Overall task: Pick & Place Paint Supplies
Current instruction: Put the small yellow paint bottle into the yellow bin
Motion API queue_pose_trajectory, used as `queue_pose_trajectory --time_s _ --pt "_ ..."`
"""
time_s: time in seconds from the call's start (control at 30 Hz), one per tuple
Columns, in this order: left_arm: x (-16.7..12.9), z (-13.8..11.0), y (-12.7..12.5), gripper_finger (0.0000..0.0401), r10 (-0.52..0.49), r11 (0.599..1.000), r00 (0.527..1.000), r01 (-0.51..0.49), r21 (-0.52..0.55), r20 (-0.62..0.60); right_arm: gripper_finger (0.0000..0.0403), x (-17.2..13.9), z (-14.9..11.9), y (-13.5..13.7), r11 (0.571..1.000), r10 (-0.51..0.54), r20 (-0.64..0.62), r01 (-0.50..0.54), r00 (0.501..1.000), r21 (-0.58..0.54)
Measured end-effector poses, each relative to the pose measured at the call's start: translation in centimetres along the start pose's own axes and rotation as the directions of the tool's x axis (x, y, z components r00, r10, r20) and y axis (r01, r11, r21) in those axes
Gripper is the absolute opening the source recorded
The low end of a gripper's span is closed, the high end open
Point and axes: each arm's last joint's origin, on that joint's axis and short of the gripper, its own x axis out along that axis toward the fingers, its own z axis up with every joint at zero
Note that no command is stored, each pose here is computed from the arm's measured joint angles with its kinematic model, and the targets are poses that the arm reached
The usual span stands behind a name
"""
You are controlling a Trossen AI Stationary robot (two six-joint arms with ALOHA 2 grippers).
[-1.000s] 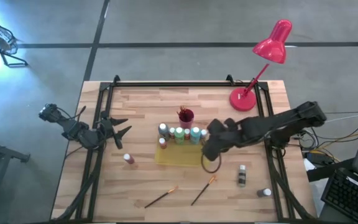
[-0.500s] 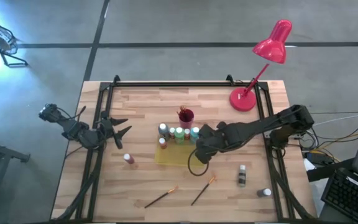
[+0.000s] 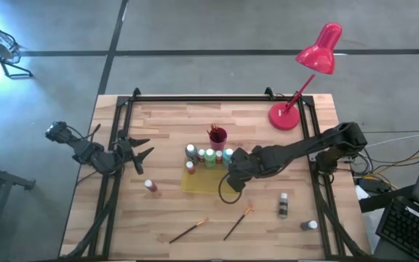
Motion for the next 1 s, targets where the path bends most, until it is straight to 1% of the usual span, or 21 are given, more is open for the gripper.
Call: queue_pose_trajectory --time_s 0.47,0.63,0.77,1.0 --pt "0.0 0.0 0.0 0.0184 0.000 1.000 1.000 0.000 0.000 0.000 0.0112 1.5 0.3 0.1 1.000 0.003 0.004 -0.003 1.000 -0.012" --pt "0.0 0.0 0.0 0.0184 0.000 1.000 1.000 0.000 0.000 0.000 0.0112 1.9 0.2 -0.4 1.000 -0.007 -0.017 0.007 1.000 -0.005" --pt "0.0 0.0 0.0 0.0184 0.000 1.000 1.000 0.000 0.000 0.000 0.0112 2.3 0.2 -0.5 1.000 0.009 -0.028 -0.009 1.000 0.002" --pt "0.0 0.0 0.0 0.0184 -0.001 1.000 1.000 0.001 0.000 0.000 0.0112 2.4 0.1 -0.5 1.000 0.012 -0.027 -0.012 1.000 0.001"
